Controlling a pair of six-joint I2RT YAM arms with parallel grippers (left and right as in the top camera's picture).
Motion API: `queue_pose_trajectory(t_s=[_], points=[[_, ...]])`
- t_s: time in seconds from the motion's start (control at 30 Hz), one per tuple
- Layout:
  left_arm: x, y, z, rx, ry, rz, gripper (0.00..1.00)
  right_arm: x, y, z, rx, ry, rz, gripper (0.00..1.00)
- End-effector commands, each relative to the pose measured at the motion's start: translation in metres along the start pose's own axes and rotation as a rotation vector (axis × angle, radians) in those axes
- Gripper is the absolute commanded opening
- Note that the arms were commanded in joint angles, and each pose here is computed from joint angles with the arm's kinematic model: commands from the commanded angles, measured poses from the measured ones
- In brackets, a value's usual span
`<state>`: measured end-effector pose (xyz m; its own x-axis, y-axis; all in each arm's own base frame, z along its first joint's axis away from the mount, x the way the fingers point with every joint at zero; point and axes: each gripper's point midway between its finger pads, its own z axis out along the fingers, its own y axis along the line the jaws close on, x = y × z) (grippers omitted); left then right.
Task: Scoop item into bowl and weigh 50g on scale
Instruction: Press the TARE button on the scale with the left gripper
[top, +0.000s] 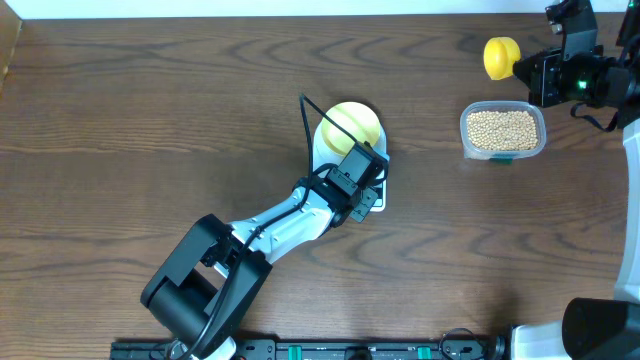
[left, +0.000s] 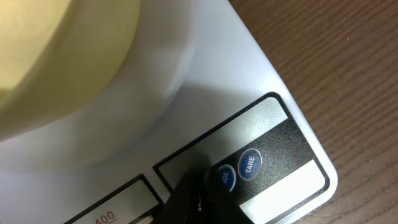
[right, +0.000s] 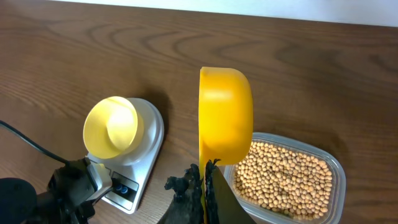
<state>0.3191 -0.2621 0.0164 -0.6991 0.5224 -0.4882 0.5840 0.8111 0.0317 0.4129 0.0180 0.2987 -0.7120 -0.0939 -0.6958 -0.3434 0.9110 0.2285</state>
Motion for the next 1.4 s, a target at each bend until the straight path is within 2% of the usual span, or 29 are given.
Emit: queue_pose_trajectory(t_s=[0.0,0.27,0.8,1.07,1.37], points=[[0.029,0.004,0.018,-0.023,0.095,0.014,0.08,-0.010,0.011,-0.011,-0.003,-0.034,-0.045,0.01],[0.043,0.006,0.018,-0.029,0.146,0.045,0.08,-0.010,0.011,-0.011,-0.004,-0.034,-0.044,0.01],[0.044,0.015,0.020,-0.080,0.150,0.068,0.08,-0.010,0.011,-0.011,-0.004,-0.032,-0.043,0.01],[0.064,0.015,0.035,-0.082,0.216,0.074,0.08,-0.010,0.011,-0.011,-0.004,-0.031,-0.043,0.01],[0.061,0.014,0.030,-0.080,0.208,0.071,0.07,-0.010,0.011,-0.011,-0.003,-0.032,-0.043,0.01]])
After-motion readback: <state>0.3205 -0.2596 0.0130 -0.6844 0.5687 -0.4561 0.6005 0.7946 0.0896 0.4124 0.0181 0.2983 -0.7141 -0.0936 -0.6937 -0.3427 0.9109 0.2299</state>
